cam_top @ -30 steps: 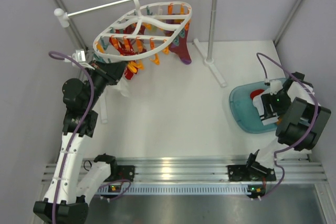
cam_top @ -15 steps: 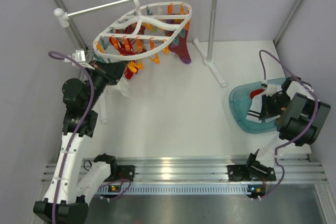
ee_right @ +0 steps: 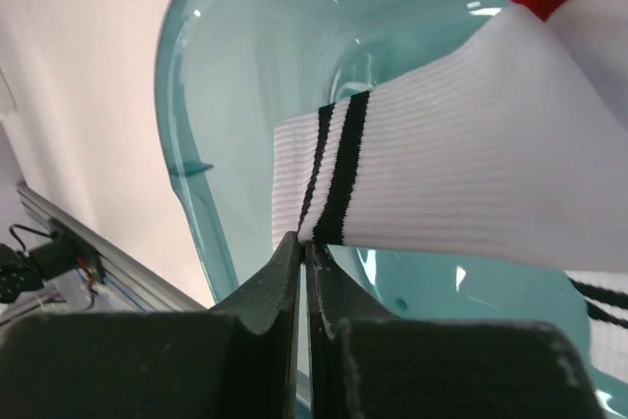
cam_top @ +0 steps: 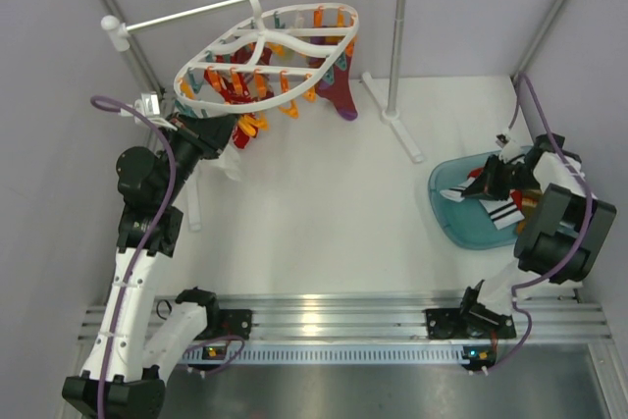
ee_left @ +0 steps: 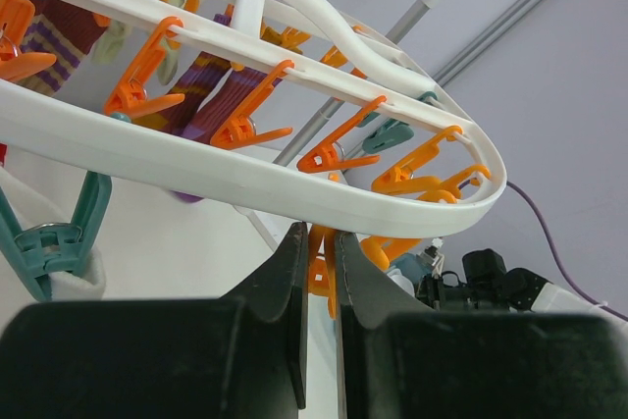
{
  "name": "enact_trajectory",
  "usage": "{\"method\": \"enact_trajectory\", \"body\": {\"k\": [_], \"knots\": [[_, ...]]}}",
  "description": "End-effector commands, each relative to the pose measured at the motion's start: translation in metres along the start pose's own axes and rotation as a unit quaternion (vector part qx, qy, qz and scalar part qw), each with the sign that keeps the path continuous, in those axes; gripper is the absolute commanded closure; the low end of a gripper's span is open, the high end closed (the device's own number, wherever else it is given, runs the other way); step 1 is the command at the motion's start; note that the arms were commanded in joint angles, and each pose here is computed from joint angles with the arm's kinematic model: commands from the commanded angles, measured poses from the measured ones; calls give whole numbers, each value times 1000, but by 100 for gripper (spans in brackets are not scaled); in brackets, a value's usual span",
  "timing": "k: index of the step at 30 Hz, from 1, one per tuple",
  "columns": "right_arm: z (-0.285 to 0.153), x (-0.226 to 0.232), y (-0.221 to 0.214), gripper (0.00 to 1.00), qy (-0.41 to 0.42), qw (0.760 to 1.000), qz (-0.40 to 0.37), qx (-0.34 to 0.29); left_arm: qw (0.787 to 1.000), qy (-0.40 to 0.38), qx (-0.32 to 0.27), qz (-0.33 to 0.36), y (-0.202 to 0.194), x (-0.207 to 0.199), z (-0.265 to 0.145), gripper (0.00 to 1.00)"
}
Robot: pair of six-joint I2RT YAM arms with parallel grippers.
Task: Clip the socks to the hanger
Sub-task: Pick up the sock from the bin.
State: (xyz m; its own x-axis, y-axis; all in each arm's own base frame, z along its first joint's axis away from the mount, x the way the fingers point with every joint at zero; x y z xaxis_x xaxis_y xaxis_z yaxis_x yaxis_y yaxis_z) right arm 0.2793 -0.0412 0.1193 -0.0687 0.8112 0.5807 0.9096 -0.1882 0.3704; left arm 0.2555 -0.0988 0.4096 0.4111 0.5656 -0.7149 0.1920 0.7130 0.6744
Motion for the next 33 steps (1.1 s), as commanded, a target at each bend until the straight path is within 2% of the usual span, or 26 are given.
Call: {"method": "enact_trajectory", "body": {"k": [1,5,6,8,9,11,12,14,15,17,18,19,20,22,23,25,26,29,30,32,33], "knots": [[-1,26,28,100,28,997,-10,-65,1000,9,-10,-3,3,5,4,100],[11,28,21,100,1,998,-28,-59,1000,10,-11,-3,3,6,6,100],[13,26,17,96,-4,998,-43,-50,1000,10,-12,-1,4,6,6,100],[13,20,-1,81,-22,998,-50,-17,1000,9,-14,4,5,5,4,100],[11,16,-7,71,-28,996,-89,-2,1000,7,-16,6,6,3,3,100],[2,11,-18,61,-48,991,-120,38,1000,7,-16,7,6,3,3,100],[-4,6,-17,57,-53,983,-169,44,1000,7,-15,8,6,3,2,100],[-22,6,-10,47,-63,974,-213,53,1000,8,-14,8,5,4,3,100],[-30,3,-6,39,-62,961,-264,54,1000,9,-13,6,4,5,3,100],[-47,10,6,27,-57,948,-310,45,1000,8,-10,5,3,5,4,100],[-52,10,11,27,-50,927,-368,47,1000,7,-10,4,3,4,4,100],[-57,15,22,26,-45,916,-397,35,1000,8,-10,3,3,5,4,100],[-59,16,26,26,-34,891,-452,35,1000,7,-10,4,4,4,4,100],[-59,24,24,26,6,860,-509,28,1000,8,-9,4,4,5,5,100],[-57,25,26,26,20,812,-583,25,1000,7,-8,4,3,5,5,100],[-50,24,15,25,48,767,-640,27,1000,8,-7,5,2,6,5,100],[-46,23,16,23,60,709,-702,26,1000,10,-5,4,2,7,5,100],[-29,11,7,21,76,650,-756,31,1000,11,-4,6,1,7,5,100],[-23,8,6,21,85,616,-782,36,1000,13,-4,6,1,8,4,100],[-15,4,3,22,101,585,-802,56,1000,15,-3,7,1,8,4,100],[-8,1,1,23,113,585,-800,66,1000,16,-1,7,0,9,4,100]]}}
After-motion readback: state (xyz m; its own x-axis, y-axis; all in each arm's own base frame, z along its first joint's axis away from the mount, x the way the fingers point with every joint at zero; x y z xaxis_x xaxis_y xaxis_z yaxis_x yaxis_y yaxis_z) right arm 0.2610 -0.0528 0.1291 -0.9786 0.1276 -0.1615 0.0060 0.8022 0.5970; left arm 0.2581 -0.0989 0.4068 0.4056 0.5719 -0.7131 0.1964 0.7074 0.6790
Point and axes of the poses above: each gripper's point midway between its finger pads, its own z axis out along the fingers, its own x axis along the line the jaws close on, y = z × x, the point moved 4 cm from there along -z, back along the fingers, and after that the axes turned 5 degrees about -z, right-handed, at the moved point
